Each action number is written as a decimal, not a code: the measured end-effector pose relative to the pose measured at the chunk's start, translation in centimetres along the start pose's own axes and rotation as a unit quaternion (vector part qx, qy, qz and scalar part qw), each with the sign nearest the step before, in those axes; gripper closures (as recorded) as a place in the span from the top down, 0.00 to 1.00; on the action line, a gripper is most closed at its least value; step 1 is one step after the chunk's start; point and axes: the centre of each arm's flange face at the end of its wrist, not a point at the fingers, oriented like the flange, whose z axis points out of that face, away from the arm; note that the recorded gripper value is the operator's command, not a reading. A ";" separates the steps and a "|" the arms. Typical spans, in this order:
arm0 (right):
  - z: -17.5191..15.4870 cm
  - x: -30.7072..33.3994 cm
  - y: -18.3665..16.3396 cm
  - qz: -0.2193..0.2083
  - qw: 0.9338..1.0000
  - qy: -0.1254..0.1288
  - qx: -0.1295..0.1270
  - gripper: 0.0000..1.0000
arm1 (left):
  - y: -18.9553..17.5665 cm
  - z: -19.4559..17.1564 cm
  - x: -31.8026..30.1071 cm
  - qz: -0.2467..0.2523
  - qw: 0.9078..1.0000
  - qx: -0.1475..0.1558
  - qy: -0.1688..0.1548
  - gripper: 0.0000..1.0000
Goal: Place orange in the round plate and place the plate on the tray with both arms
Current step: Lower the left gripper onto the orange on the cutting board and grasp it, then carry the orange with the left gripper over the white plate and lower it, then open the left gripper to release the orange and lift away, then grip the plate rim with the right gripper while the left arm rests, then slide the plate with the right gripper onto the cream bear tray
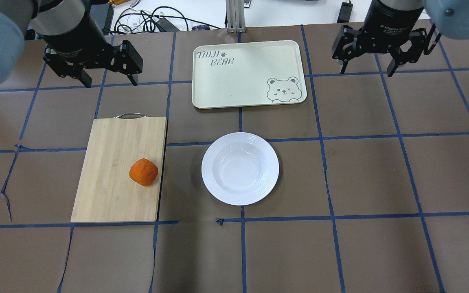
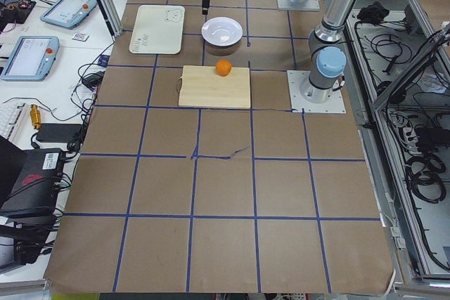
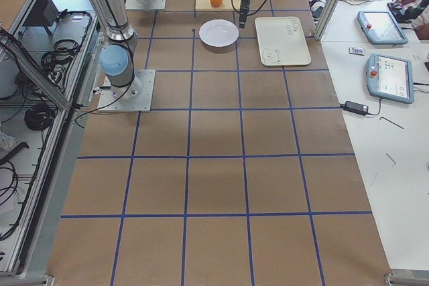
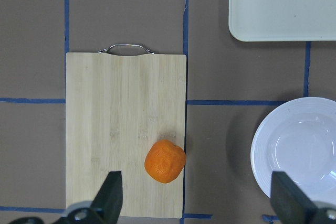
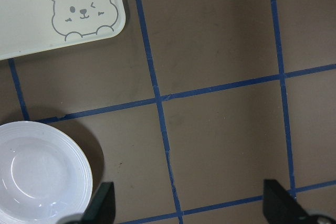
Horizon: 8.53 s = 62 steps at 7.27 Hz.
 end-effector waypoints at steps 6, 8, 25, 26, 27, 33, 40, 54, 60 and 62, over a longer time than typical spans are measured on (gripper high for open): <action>0.2 0.0 -0.1 -0.004 1.000 0.000 -0.002 1.00 | 3.0 15.4 0.2 0.251 0.950 -0.185 0.004 1.00; 0.2 0.0 -0.1 -0.004 1.000 -0.001 -0.002 1.00 | 3.9 22.8 -0.3 0.315 0.927 -0.202 -0.019 1.00; 1.6 -0.1 -0.3 -0.004 1.000 -0.002 0.002 1.00 | 7.5 26.0 21.1 0.035 0.993 -0.113 0.019 0.00; 1.7 -0.1 -0.3 -0.004 1.000 -0.001 0.001 1.00 | 7.4 26.7 22.2 0.016 0.994 -0.108 0.030 0.00; 1.9 -0.1 -0.2 -0.004 1.000 -0.001 -0.001 1.00 | 7.3 27.3 22.6 0.007 0.994 -0.107 0.034 0.61; 3.5 0.4 -0.3 0.005 1.000 0.013 0.014 1.00 | 1.9 21.5 18.3 -0.032 0.994 -0.097 0.042 1.00; 16.8 -2.5 1.3 -0.041 0.993 -0.107 -0.042 1.00 | 0.9 -1.9 7.3 0.006 0.999 -0.028 0.046 1.00; 32.6 -8.0 9.6 -0.162 0.931 -0.323 0.039 0.85 | -0.6 -2.4 1.3 0.000 0.999 0.028 0.036 1.00; 32.2 -9.7 10.4 -0.156 0.933 -0.324 0.031 0.00 | -0.4 -2.2 1.0 -0.001 0.999 0.028 0.032 1.00; 32.1 -9.7 10.3 -0.156 0.932 -0.325 0.031 0.00 | -0.4 -2.3 1.0 -0.002 0.999 0.028 0.032 1.00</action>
